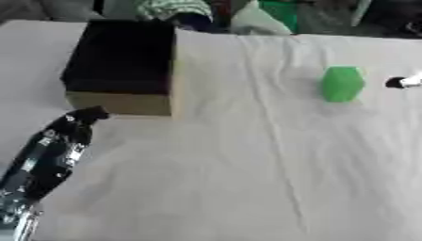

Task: Pick up objects on the table and place them in the box.

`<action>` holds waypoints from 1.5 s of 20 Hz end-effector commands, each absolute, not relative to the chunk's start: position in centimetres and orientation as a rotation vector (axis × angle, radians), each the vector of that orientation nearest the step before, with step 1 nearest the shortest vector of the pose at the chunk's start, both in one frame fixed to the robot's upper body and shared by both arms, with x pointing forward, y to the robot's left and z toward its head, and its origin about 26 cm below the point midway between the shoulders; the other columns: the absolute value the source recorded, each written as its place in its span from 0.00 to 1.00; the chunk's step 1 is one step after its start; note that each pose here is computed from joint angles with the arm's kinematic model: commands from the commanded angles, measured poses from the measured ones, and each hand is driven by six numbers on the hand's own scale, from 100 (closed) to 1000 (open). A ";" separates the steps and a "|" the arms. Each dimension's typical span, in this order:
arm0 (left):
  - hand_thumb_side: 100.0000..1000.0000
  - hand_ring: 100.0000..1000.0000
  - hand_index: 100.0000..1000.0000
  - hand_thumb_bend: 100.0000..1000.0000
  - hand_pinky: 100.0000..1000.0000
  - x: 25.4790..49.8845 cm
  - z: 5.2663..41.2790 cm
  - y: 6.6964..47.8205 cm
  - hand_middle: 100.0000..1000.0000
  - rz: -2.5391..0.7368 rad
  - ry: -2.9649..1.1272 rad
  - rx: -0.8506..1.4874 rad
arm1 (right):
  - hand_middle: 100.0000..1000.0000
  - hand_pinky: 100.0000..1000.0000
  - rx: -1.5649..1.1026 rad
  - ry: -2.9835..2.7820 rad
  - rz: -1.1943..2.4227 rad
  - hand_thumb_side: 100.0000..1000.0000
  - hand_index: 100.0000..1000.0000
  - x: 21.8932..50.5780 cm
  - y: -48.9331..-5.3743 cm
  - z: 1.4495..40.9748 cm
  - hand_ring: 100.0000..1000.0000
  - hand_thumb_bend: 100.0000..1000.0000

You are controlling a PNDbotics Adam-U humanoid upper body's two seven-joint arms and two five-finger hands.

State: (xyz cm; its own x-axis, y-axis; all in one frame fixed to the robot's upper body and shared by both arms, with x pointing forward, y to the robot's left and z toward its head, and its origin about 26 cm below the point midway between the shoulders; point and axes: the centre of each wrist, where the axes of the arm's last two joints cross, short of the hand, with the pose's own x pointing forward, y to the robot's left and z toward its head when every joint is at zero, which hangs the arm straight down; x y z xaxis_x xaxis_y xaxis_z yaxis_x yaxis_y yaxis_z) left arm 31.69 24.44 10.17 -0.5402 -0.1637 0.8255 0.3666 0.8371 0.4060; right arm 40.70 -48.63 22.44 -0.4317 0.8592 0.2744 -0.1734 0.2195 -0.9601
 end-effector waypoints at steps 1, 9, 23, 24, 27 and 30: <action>0.64 0.97 0.83 0.00 1.00 31.9 11.0 24.5 0.72 -0.718 -2.050 -0.147 | 0.93 0.95 -0.587 -1.496 1.693 0.14 0.98 40.6 -49.1 23.9 0.94 0.51; 0.64 0.96 0.83 0.00 1.00 32.0 11.3 24.1 0.71 -0.741 -2.057 -0.169 | 0.92 0.95 -0.558 -1.490 1.666 0.13 0.97 40.9 -49.0 23.2 0.94 0.50; 0.63 0.95 0.83 0.00 1.00 32.1 11.6 23.9 0.71 -0.752 -2.068 -0.185 | 0.92 0.95 -0.502 -1.453 1.610 0.16 0.97 41.6 -49.1 21.7 0.93 0.45; 0.63 0.95 0.83 0.00 1.00 32.1 11.6 23.9 0.71 -0.752 -2.068 -0.185 | 0.92 0.95 -0.499 -1.450 1.607 0.16 0.97 41.7 -49.1 21.5 0.93 0.44; 0.64 0.95 0.83 0.00 1.00 32.1 11.7 23.8 0.71 -0.754 -2.068 -0.188 | 0.92 0.95 -0.489 -1.441 1.597 0.17 0.97 41.8 -49.1 21.2 0.93 0.43; 0.63 0.95 0.83 0.00 1.00 32.1 11.7 23.8 0.71 -0.756 -2.069 -0.190 | 0.91 0.95 -0.483 -1.429 1.586 0.17 0.97 41.8 -49.2 20.7 0.93 0.42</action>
